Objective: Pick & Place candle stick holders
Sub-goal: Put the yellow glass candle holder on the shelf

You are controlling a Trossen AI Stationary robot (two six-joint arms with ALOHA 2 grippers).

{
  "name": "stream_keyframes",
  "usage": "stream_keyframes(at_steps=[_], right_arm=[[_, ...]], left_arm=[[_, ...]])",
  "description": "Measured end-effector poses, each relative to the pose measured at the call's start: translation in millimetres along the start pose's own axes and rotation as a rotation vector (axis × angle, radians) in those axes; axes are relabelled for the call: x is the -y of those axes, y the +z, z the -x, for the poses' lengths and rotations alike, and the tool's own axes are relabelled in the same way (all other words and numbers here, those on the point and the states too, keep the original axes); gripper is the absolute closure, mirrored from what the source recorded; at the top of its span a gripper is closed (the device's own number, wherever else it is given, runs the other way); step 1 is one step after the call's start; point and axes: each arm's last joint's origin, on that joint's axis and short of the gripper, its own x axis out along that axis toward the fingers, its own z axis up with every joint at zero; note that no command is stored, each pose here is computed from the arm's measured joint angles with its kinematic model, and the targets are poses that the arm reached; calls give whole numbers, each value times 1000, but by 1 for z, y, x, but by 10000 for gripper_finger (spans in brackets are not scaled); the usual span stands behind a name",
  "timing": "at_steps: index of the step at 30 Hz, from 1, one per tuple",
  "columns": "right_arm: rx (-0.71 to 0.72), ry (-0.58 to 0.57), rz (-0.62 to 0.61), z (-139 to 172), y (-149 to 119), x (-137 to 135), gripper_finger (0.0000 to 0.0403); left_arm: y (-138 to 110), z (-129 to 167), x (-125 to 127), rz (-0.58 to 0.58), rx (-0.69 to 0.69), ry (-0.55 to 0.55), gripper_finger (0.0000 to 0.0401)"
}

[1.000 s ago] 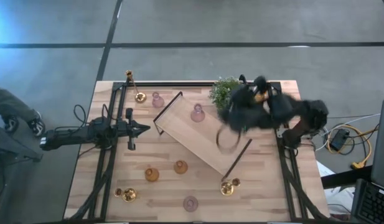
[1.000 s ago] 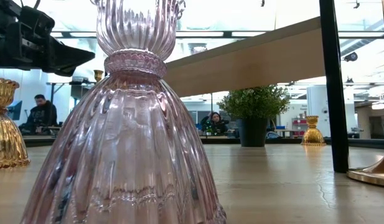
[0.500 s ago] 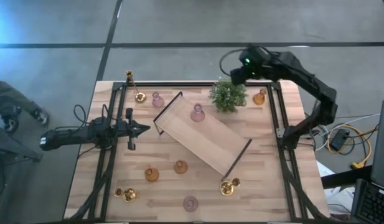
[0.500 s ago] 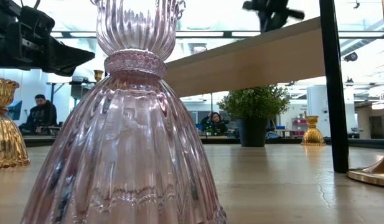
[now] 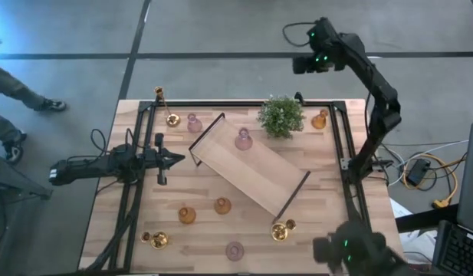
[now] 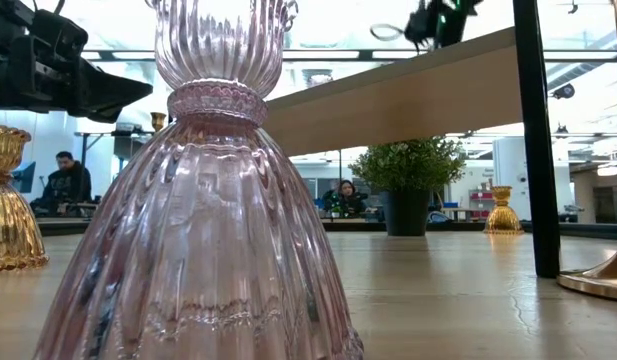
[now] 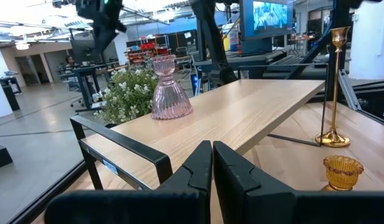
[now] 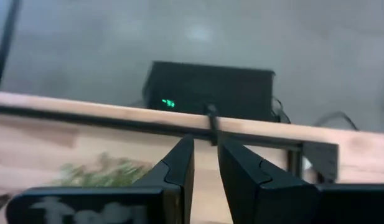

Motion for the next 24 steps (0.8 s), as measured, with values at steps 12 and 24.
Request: stream_keyframes(at_steps=[12, 24], right_arm=[[-350, -184, -30, -64, -16, 47, 318], [-431, -156, 15, -71, -60, 44, 330]], left_arm=[[0, 0, 0, 0, 0, 0, 382], [0, 0, 0, 0, -1, 0, 382]])
